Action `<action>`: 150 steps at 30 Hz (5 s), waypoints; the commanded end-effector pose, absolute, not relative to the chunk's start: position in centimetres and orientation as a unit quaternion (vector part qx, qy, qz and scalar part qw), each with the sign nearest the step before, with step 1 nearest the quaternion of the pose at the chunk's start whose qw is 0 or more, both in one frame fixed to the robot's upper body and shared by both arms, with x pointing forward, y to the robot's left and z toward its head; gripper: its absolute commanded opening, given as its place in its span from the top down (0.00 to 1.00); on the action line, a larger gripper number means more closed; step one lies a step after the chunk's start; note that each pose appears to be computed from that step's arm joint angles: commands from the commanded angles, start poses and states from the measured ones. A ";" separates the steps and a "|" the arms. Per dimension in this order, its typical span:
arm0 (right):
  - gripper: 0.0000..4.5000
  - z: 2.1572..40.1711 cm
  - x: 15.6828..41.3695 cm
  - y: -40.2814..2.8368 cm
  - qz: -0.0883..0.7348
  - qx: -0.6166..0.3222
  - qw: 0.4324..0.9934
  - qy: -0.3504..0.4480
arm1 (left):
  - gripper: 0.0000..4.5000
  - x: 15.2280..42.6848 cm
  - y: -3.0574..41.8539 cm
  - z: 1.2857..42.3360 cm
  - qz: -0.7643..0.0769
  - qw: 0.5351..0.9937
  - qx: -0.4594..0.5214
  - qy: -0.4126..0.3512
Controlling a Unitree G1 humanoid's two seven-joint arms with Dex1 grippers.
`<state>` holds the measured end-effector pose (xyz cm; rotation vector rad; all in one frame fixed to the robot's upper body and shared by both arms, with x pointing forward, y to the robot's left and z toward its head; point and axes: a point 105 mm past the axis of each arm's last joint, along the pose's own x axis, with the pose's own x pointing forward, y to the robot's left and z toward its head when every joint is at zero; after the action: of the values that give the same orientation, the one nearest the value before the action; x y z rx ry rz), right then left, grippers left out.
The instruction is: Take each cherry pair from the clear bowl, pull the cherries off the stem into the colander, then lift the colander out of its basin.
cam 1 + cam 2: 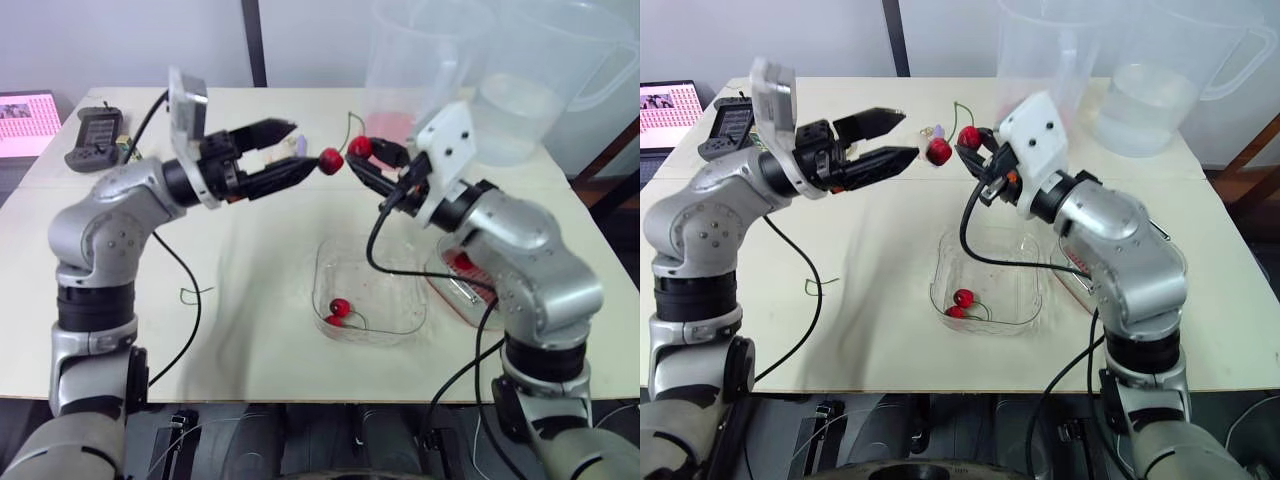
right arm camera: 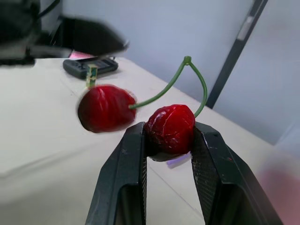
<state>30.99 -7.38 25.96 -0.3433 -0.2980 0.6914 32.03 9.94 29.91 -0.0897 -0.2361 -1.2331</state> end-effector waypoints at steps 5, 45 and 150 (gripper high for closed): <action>0.73 26.1 30.0 -6.8 0.289 -0.232 0.903 -0.217 | 0.00 33.1 8.9 31.5 -0.567 0.816 -0.028 -0.104; 0.58 27.1 29.2 -5.4 0.254 -0.287 0.877 -0.290 | 1.00 31.8 5.3 32.4 -0.610 0.782 -0.072 -0.102; 0.01 23.9 27.9 -22.0 0.406 -0.092 0.900 0.128 | 1.00 28.5 4.3 29.8 -0.698 0.710 -0.048 -0.076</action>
<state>28.27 -23.38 21.70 -0.2175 0.3635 0.7891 28.98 4.30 28.90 -0.1331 -0.1199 -1.5349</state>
